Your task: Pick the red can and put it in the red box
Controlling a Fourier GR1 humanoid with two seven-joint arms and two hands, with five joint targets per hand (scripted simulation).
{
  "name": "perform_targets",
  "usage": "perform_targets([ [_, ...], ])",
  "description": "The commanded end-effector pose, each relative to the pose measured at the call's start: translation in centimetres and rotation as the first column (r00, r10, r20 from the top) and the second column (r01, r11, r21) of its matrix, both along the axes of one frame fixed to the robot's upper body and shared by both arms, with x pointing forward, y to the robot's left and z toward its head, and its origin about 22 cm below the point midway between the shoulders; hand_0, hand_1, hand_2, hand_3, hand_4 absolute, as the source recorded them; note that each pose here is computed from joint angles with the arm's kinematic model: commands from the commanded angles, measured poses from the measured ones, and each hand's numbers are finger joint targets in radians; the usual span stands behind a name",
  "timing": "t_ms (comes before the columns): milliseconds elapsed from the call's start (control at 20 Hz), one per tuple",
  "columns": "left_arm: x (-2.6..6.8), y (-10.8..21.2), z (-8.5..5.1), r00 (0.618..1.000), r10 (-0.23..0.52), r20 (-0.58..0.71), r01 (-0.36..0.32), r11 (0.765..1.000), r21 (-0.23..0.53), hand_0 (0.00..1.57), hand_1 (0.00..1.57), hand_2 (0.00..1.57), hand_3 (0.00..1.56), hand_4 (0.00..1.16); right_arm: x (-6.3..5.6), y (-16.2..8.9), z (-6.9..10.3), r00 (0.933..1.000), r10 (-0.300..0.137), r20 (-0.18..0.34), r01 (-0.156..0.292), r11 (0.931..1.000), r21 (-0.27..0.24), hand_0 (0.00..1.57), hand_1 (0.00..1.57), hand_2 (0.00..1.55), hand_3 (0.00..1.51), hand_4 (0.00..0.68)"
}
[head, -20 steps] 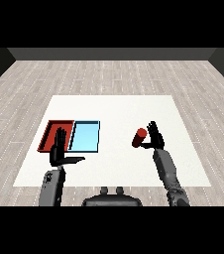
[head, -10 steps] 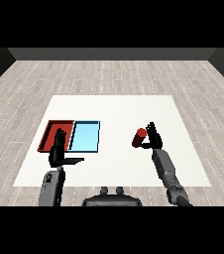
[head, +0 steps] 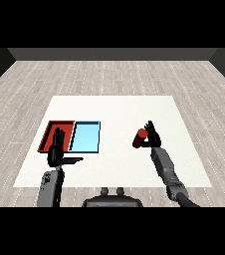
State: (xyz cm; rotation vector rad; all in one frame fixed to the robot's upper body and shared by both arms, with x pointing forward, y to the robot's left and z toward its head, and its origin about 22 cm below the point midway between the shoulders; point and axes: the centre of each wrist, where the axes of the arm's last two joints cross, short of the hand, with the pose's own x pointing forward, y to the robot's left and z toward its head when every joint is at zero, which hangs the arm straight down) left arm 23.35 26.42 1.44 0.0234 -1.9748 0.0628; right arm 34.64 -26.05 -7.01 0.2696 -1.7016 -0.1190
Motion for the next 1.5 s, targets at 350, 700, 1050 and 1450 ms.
perform_targets([
  [350, -1.26, 0.7, -1.3, 1.0, -0.007, 0.0, 0.007, 1.0, 0.002, 0.0, 0.0, 0.0, 0.0, 0.0, 0.3, 2.0, -0.6, 0.9996, 0.001, -0.029, -0.001, 1.0, 0.0, 0.0, 0.0, 0.0, 0.0, 0.0],
  [700, 1.87, 0.1, -1.2, 1.0, -0.014, 0.006, 0.014, 1.0, -0.001, 0.0, 0.0, 0.0, 0.0, 0.0, 2.0, 2.4, 0.6, 0.9998, 0.004, -0.02, -0.004, 0.9995, -0.032, 0.0, 0.0, 0.0, 0.0, 0.0],
  [1050, -0.85, -1.1, 0.5, 1.0, -0.005, 0.009, 0.005, 1.0, 0.015, 0.0, 0.0, 0.0, 0.0, 0.0, 1.9, 2.8, 0.3, 0.9987, 0.036, -0.038, -0.036, 0.9992, -0.019, 0.0, 0.0, 0.0, 0.0, 0.0],
  [1450, 1.29, -0.2, 0.8, 1.0, 0.005, 0.014, -0.005, 1.0, 0.0, 0.0, 0.0, 0.0, 0.0, 0.0, 1.8, 3.6, 0.0, 0.9953, -0.05, -0.083, 0.041, 0.9934, -0.107, 1.47, 1.47, 1.47, 1.43, 0.579],
])
